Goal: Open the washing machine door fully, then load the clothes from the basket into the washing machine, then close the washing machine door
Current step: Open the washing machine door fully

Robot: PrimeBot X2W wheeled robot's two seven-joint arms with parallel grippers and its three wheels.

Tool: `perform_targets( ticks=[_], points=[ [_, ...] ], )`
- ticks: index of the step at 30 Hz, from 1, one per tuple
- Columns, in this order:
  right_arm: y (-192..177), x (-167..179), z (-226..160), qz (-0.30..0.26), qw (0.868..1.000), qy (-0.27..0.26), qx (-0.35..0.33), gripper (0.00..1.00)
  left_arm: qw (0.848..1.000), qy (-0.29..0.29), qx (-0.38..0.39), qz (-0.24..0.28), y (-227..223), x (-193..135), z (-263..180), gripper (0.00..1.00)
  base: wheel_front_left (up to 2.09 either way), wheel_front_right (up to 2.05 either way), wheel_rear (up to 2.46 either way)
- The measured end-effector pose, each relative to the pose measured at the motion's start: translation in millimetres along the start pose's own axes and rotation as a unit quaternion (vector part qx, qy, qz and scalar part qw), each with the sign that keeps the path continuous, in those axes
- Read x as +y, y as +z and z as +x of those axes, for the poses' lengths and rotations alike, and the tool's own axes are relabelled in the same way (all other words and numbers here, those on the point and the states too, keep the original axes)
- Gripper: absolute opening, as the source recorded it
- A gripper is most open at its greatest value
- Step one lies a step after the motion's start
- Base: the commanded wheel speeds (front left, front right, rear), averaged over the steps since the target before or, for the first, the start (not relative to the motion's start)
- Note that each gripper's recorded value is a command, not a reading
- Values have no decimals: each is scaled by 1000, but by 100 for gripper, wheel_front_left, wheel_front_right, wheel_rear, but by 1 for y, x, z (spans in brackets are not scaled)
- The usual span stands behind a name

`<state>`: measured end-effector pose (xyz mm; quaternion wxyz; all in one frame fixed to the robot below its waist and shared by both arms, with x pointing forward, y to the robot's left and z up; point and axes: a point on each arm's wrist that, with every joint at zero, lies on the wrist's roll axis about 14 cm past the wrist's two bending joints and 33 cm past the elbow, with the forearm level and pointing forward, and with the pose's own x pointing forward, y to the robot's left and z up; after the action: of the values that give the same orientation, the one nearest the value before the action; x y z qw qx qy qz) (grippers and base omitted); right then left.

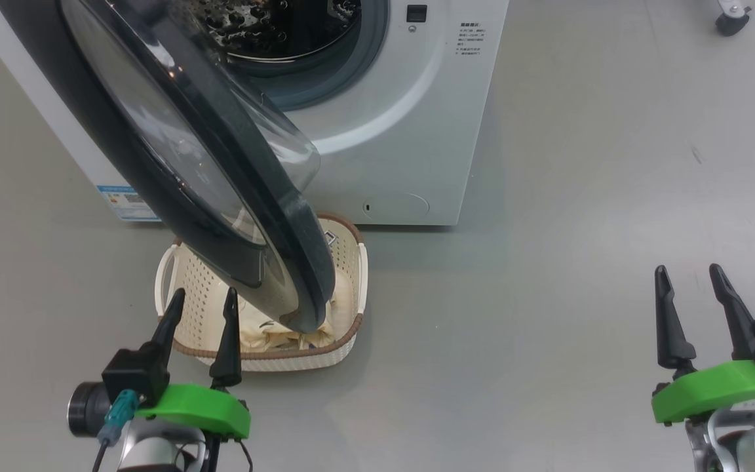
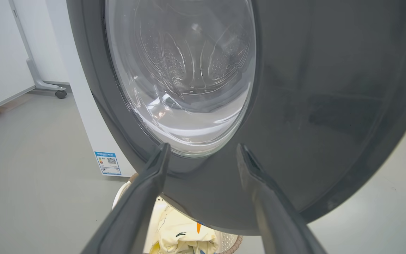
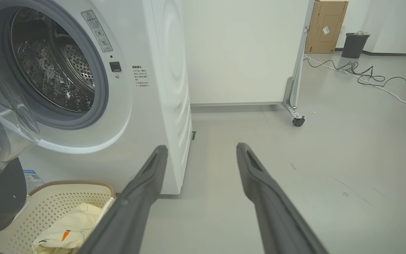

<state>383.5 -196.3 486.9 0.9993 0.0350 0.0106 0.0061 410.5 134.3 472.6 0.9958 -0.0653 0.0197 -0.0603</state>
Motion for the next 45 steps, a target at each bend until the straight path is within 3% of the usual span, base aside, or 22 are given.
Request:
perform_targets(
  ticks=[6,8,9,10,15,19,24,27,29,36,42,45],
  points=[
    [-2,0,0,-1,1000,0,4,100,1000,2,0,0,0,1,0,100,0,0,0],
    [-3,0,0,-4,1000,0,5,100,1000,6,0,-4,0,3,0,47,0,0,0],
    [-3,0,0,-4,1000,0,5,100,1000,9,-1,-6,0,5,1,35,0,0,0],
    [-3,0,0,-4,1000,0,5,100,1000,11,-5,-6,3,7,2,0,0,0,0],
    [-5,0,2,-13,1000,1,10,100,995,42,-85,16,58,25,17,0,0,0,0],
    [-4,-1,4,-17,1000,1,9,100,981,46,-187,31,130,27,24,0,0,0,0],
    [-1,2,4,-17,1000,5,5,100,954,18,-297,44,205,4,11,0,0,0,0],
    [0,3,3,-17,1000,7,4,100,946,-40,-320,40,228,-32,3,0,0,0,0],
    [-3,4,0,-16,1000,7,11,100,945,-123,-303,16,227,-80,-2,0,0,0,0],
    [-6,2,-4,-11,1000,4,19,100,936,-283,-187,-92,188,-170,-19,0,0,0,0],
    [-9,-1,-10,-10,1000,-1,24,100,920,-340,-103,-168,159,-213,-32,0,0,0,0],
    [-9,-2,-12,-9,1000,-4,25,100,921,-337,-87,-175,151,-218,-28,0,0,0,0]
  ],
)
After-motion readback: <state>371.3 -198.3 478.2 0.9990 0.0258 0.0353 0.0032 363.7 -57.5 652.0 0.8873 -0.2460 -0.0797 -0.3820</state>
